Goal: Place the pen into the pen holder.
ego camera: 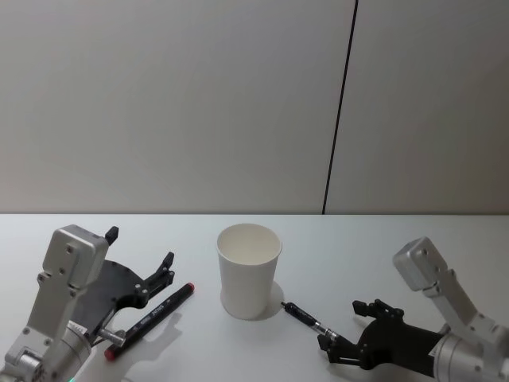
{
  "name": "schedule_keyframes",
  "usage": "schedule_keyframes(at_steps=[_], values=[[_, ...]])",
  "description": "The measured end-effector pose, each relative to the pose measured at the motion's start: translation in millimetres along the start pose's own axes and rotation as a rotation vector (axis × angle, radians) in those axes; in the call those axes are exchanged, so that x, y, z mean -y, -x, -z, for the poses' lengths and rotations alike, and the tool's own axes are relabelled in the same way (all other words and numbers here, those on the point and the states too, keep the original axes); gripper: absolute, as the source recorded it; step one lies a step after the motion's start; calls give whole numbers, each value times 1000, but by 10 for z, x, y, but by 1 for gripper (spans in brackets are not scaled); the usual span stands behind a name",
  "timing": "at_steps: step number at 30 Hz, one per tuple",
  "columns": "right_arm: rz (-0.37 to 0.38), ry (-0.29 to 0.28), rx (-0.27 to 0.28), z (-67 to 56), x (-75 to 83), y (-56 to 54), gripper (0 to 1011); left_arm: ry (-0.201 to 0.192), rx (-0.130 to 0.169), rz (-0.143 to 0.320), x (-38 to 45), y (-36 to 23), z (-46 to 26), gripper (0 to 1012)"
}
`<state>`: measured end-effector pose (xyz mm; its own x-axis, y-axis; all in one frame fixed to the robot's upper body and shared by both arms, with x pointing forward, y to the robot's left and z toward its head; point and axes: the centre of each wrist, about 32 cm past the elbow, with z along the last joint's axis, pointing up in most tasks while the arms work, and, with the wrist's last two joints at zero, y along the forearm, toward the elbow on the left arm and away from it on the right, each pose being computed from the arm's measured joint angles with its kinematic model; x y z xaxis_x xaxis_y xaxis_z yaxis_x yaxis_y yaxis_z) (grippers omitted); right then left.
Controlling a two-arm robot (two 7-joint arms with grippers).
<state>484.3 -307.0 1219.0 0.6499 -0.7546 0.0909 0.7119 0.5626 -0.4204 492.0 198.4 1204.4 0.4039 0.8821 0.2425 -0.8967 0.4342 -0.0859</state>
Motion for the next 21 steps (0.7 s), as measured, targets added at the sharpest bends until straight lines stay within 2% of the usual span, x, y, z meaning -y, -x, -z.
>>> schedule_keyframes(at_steps=[8, 21], values=[[-8, 13, -57, 11, -100, -12, 1001, 0, 0, 0, 0, 0, 0, 1003], [-5, 20, -89, 21, -197, -26, 1001, 0, 0, 0, 0, 0, 0, 1003]])
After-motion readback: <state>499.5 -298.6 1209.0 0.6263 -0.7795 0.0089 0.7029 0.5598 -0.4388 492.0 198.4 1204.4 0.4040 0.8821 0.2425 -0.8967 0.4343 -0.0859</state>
